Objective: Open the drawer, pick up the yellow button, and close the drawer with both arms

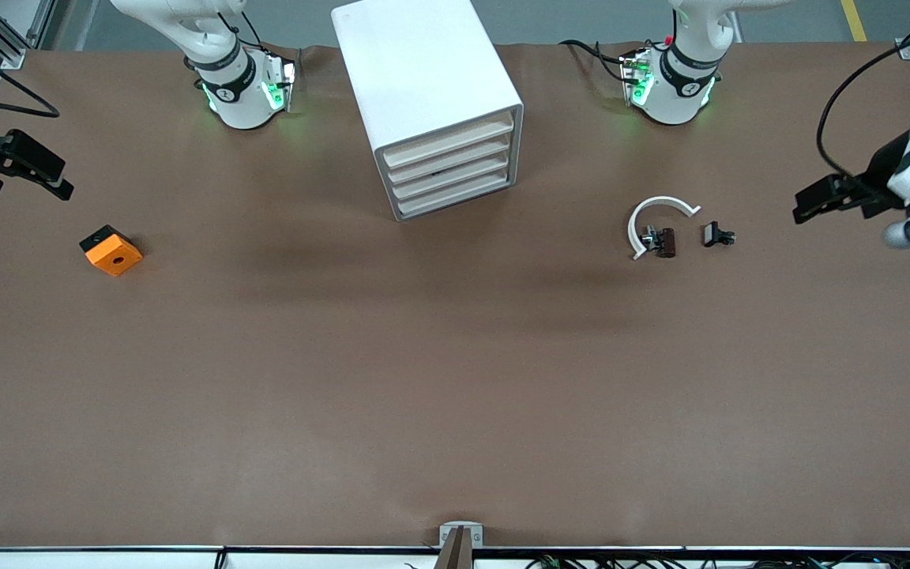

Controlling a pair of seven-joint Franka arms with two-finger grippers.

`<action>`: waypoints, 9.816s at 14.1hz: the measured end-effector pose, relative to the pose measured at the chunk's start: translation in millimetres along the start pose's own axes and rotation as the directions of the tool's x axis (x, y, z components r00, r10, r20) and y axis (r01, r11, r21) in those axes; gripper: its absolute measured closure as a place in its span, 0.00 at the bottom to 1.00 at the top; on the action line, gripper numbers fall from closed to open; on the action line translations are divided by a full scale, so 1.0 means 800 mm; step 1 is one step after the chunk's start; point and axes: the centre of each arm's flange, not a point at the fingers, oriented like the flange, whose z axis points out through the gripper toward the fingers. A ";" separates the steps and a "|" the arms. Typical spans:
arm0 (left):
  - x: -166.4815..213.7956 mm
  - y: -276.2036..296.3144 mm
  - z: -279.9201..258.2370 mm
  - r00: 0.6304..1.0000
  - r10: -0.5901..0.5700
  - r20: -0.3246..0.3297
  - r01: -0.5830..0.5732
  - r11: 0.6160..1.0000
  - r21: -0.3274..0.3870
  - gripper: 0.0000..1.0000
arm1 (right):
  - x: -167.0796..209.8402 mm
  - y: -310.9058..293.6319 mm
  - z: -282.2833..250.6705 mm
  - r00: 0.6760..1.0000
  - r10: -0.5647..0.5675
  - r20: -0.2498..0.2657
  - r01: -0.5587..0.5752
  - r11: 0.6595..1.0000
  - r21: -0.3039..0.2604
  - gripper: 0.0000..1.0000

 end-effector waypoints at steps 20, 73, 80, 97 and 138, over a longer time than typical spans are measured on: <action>0.023 0.301 0.224 0.400 -0.858 0.321 0.832 0.487 0.264 0.00 | 0.000 -0.002 -0.004 1.000 -0.003 -0.010 0.003 1.000 0.001 0.00; -0.106 0.507 0.389 -0.296 -0.955 0.033 0.452 -0.110 0.885 0.86 | 0.010 -0.008 -0.022 0.995 -0.008 -0.103 0.010 1.000 0.013 0.00; -0.032 0.452 0.367 -0.410 -0.908 0.090 0.497 -0.139 0.856 0.83 | 0.027 -0.062 -0.008 0.986 -0.053 -0.158 0.058 0.998 0.029 0.00; 0.100 0.308 0.325 -0.485 -0.819 0.307 0.672 -0.124 0.730 0.00 | -0.060 -0.345 0.079 0.900 0.434 0.043 -0.435 0.900 0.002 0.00; 0.021 0.238 0.240 0.976 -0.209 0.057 0.212 0.976 -0.049 0.00 | -0.239 -0.649 0.339 0.749 0.654 0.108 -0.634 0.755 -0.168 0.59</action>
